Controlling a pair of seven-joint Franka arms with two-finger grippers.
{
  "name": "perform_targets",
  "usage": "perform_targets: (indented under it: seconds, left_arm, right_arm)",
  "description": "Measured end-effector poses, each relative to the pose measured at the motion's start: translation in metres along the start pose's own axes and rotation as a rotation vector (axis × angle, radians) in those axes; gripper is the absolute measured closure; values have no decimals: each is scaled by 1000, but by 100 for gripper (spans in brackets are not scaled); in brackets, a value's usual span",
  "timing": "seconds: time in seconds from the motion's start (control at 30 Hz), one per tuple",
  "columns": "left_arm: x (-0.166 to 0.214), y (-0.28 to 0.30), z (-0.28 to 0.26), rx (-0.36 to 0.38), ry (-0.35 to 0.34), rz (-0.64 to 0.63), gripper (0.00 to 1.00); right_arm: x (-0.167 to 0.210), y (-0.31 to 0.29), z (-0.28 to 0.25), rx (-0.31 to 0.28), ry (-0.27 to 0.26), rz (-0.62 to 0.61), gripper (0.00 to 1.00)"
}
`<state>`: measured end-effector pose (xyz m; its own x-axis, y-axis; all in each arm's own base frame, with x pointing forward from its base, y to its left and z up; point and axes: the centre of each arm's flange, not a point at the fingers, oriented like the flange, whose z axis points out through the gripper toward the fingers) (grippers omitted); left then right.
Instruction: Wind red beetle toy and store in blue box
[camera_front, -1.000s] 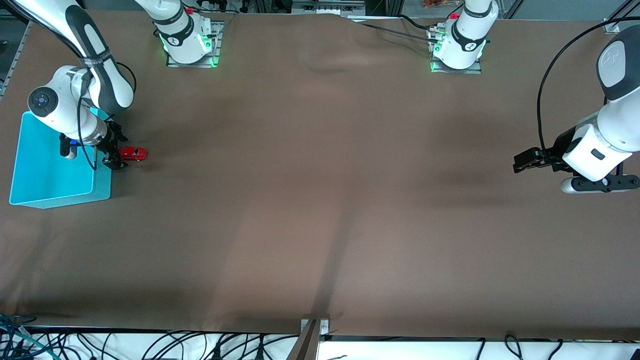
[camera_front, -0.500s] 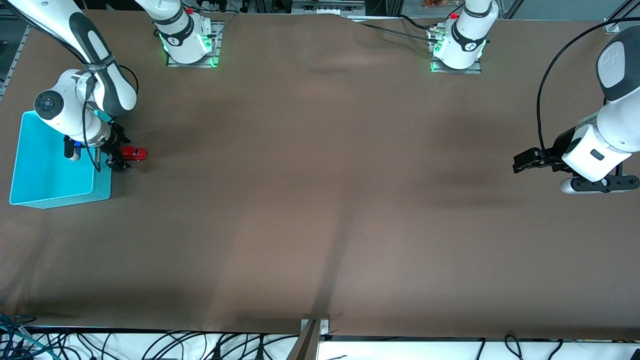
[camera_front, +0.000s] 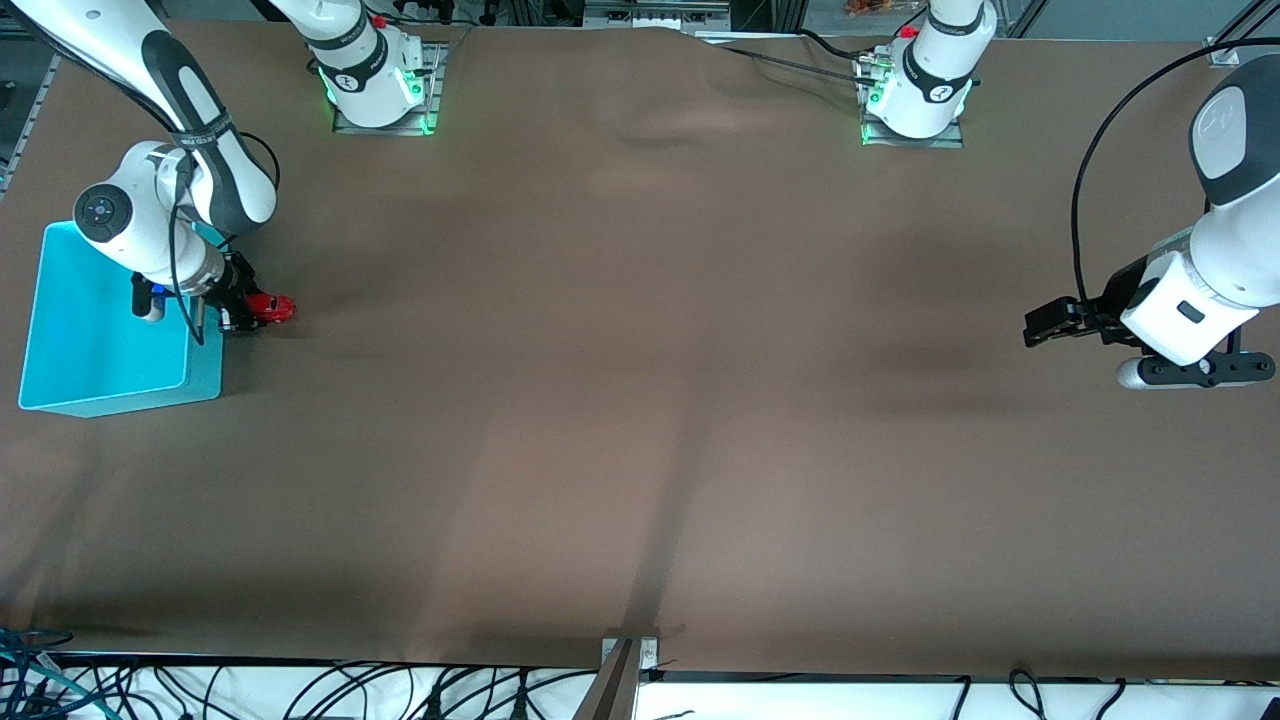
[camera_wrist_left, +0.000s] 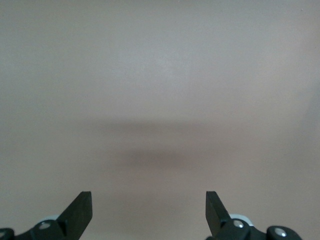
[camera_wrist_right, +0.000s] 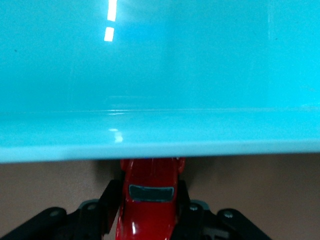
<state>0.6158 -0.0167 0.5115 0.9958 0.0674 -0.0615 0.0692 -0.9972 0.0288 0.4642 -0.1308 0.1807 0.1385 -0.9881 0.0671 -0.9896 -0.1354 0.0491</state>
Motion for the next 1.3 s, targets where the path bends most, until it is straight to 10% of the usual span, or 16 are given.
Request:
perform_targets:
  seconds: [0.8,1.3]
  left_arm:
    - [1,0,3,0,-5,0,0]
    - [1,0,3,0,-5,0,0]
  right_arm:
    - [-28,-34,-97,-149,29,-182,50]
    - [-19,-44,-159,-296,-40,-516,50]
